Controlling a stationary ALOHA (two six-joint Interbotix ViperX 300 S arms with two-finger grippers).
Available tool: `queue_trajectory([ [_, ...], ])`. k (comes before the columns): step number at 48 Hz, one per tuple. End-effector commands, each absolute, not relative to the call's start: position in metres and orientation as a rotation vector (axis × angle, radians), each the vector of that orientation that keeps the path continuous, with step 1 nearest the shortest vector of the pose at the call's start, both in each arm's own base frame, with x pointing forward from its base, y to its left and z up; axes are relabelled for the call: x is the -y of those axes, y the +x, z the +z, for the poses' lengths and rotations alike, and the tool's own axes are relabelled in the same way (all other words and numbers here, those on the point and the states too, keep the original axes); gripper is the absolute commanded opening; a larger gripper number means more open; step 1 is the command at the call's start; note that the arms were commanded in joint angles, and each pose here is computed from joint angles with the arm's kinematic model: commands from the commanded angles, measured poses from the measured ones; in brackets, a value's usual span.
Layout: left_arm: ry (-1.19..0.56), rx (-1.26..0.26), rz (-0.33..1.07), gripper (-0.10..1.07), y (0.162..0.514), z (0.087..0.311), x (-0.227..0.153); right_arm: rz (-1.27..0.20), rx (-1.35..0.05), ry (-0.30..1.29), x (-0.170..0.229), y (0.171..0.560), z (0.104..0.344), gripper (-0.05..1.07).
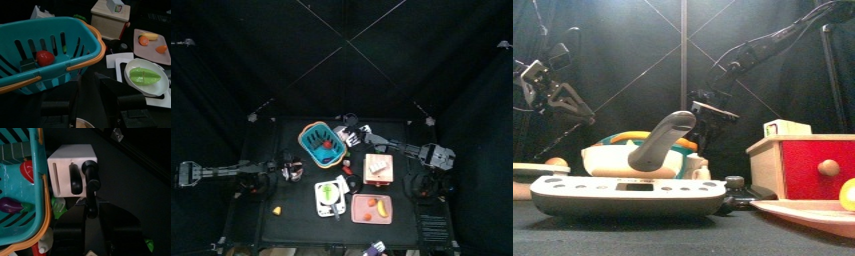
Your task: Pull out pairing knife
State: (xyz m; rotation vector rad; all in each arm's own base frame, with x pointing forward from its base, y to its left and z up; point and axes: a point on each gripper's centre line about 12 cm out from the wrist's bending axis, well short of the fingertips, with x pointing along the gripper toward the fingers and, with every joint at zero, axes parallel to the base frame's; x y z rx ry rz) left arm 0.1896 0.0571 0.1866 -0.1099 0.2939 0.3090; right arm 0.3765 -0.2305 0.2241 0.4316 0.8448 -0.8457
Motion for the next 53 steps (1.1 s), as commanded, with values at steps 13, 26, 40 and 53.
queue_trajectory([
  [13, -0.108, -0.277, 0.312, 0.71, 0.192, 0.192, -0.059, -0.828, -0.776, 0.414, 0.218, 0.377, 0.263, 0.53],
  [26, -0.109, -0.277, 0.313, 0.71, 0.192, 0.192, -0.059, -0.816, -0.75, 0.404, 0.208, 0.37, 0.279, 0.53],
  [40, -0.109, -0.277, 0.313, 0.71, 0.192, 0.192, -0.059, -0.784, -0.724, 0.339, 0.18, 0.353, 0.304, 0.53],
  [53, -0.111, -0.275, 0.313, 0.71, 0.192, 0.192, -0.059, -0.753, -0.711, 0.331, 0.159, 0.337, 0.315, 0.53],
])
